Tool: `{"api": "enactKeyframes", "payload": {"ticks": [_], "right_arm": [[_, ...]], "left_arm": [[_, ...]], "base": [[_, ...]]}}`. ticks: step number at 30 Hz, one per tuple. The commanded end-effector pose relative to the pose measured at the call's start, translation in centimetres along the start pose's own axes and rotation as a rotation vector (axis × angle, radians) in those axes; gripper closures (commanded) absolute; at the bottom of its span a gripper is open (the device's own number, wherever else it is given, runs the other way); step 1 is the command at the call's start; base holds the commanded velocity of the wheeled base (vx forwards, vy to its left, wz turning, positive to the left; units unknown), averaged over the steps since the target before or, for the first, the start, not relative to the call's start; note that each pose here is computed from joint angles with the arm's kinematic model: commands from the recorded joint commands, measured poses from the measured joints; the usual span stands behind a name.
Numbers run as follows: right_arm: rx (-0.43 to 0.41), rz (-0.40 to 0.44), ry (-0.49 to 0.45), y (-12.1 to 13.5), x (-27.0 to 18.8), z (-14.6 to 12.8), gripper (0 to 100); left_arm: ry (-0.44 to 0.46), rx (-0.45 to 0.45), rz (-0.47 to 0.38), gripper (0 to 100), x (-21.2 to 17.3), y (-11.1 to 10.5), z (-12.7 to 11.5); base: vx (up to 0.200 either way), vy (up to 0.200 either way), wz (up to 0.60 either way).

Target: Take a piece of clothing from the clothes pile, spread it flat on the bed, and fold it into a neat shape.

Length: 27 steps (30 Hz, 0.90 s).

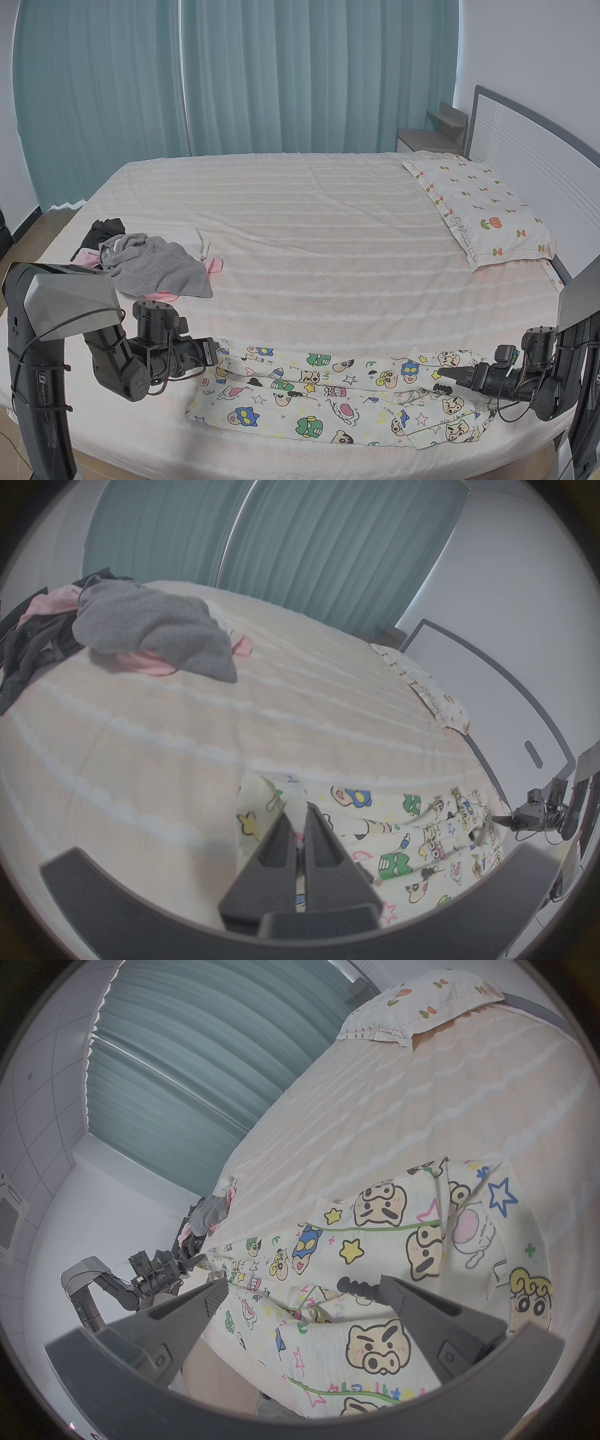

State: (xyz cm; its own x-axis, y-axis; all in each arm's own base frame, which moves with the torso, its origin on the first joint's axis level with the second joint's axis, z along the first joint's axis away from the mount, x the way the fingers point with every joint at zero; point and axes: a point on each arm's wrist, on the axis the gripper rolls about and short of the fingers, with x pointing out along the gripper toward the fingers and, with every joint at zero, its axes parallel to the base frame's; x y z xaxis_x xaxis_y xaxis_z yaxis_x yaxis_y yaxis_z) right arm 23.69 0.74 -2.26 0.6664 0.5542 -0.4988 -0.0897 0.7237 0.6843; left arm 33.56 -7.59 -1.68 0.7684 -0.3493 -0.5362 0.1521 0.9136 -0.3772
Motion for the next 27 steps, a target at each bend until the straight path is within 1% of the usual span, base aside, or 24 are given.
{"api": "enactKeyframes", "payload": {"ticks": [1,4,11,15,19,22,23,25,27], "right_arm": [[-0.008,0.006,-0.008,0.0,0.1,0.1,0],[-0.009,0.006,-0.008,0.0,0.1,0.1,0],[-0.008,0.006,-0.008,0.0,0.1,0.1,0],[-0.006,0.005,-0.006,0.0,0.1,0.0,0],[-0.008,0.006,-0.008,0.0,0.2,0.1,0],[-0.007,0.005,-0.007,-0.1,0.2,0.1,0],[-0.007,0.005,-0.007,-0.1,0.2,0.1,0],[-0.007,0.005,-0.007,-0.1,0.2,0.1,0],[-0.007,0.005,-0.007,-0.1,0.2,0.1,0]], "left_arm": [[-0.055,0.014,-0.021,100,-0.1,-0.4,1.0],[-0.111,0.024,-0.043,100,0.0,-0.7,1.5],[-0.124,0.033,-0.056,100,0.4,-0.9,1.4],[-0.174,0.041,-0.063,100,1.5,-0.7,1.4],[-0.209,0.045,-0.046,100,1.8,-0.5,1.3],[-0.199,0.045,-0.042,100,1.5,-0.5,0.9],[-0.166,0.050,-0.031,100,1.0,-0.2,0.0],[-0.149,0.059,-0.029,100,0.8,-0.1,-0.3],[-0.108,0.085,-0.016,100,0.1,0.2,-1.4]], "base": [[0.000,0.000,0.00],[0.000,0.000,0.00],[0.000,0.000,0.00],[0.000,0.000,0.00],[0.000,0.000,0.00],[0.000,0.000,0.00],[0.000,0.000,0.00],[0.000,0.000,0.00],[0.000,0.000,0.00]]}}
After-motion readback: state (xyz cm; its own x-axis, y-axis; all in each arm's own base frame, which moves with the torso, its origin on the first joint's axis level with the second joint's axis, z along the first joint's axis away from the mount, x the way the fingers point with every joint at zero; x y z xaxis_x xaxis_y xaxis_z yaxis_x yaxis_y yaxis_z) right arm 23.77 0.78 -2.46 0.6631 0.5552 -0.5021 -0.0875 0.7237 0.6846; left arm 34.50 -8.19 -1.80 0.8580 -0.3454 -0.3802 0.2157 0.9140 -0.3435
